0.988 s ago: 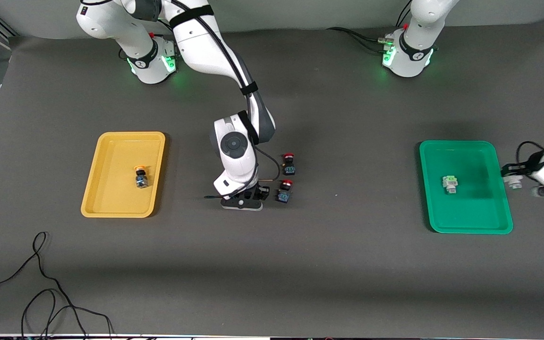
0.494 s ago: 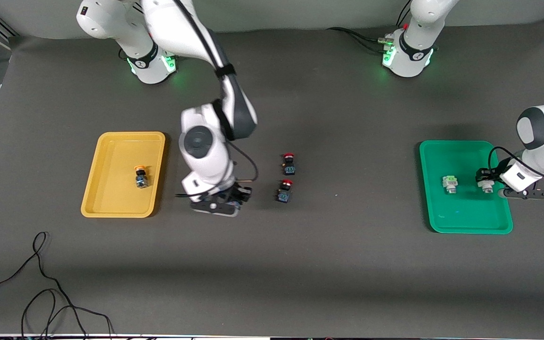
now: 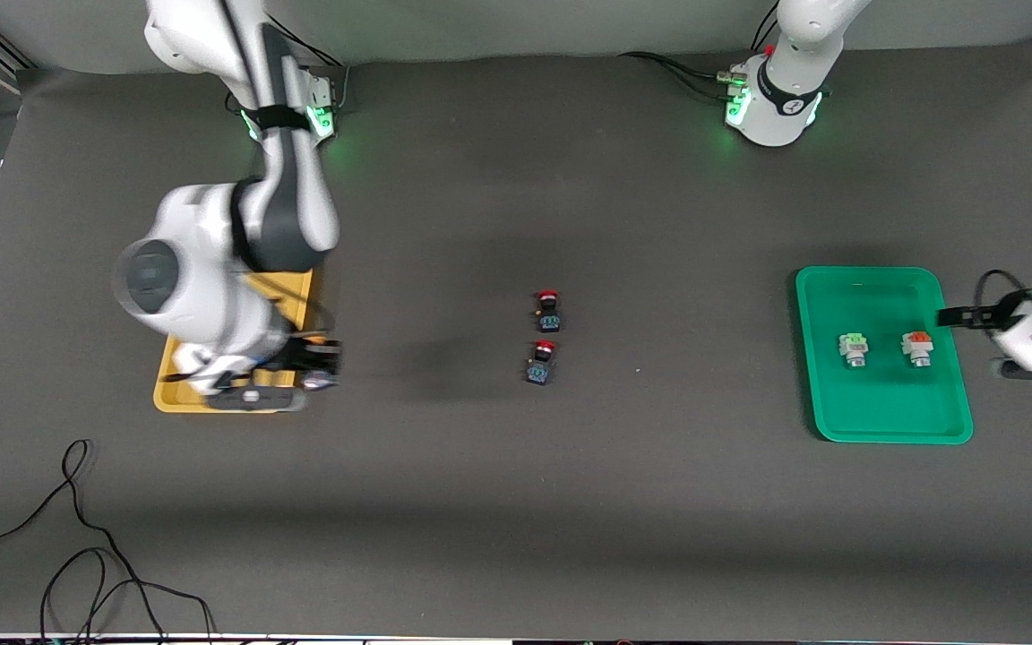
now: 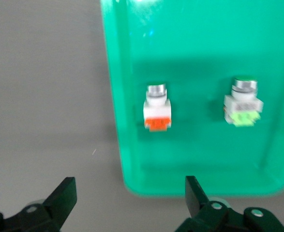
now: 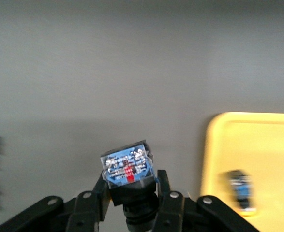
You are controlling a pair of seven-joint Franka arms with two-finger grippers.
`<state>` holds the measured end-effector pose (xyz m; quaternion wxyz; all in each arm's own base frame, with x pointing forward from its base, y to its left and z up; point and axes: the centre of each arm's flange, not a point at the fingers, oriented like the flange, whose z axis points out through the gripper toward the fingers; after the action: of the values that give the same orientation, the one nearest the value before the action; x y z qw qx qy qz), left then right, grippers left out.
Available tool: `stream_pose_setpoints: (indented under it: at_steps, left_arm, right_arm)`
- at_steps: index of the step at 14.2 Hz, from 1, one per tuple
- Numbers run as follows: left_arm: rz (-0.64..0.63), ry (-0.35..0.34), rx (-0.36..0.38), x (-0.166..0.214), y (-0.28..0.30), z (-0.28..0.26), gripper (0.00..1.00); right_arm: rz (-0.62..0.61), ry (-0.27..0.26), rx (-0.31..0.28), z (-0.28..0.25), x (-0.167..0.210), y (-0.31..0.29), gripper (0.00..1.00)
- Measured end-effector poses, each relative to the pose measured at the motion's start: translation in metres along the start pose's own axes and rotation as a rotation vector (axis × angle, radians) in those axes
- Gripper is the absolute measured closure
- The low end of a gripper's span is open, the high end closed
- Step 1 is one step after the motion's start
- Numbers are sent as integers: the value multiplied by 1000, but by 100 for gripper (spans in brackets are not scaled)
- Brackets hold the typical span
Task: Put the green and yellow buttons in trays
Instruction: 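Lower the yellow-cap button into the yellow tray with the right gripper and release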
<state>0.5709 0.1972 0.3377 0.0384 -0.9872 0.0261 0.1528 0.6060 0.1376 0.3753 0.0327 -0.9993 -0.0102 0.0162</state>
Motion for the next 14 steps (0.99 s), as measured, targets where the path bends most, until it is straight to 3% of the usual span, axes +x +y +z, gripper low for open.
stream_pose_setpoints:
  at_steps: [2,6,11,14]
  left_arm:
    - [-7,-35,16,-8,4,-65,0]
    - [5,-61,-2,-29,28,-146,0]
    - [12,-1,-57,-59,61,-199,0]
    - [27,46,-72,-71,96,-227,0]
  right_arm:
    - [-56,-12,-4,8,-10,54,58]
    - [-128,38,-56,58,-35,129,58]
    - [-151,70,21,89,-56,209,58]
    - [-161,96,36,113,-66,224,58]
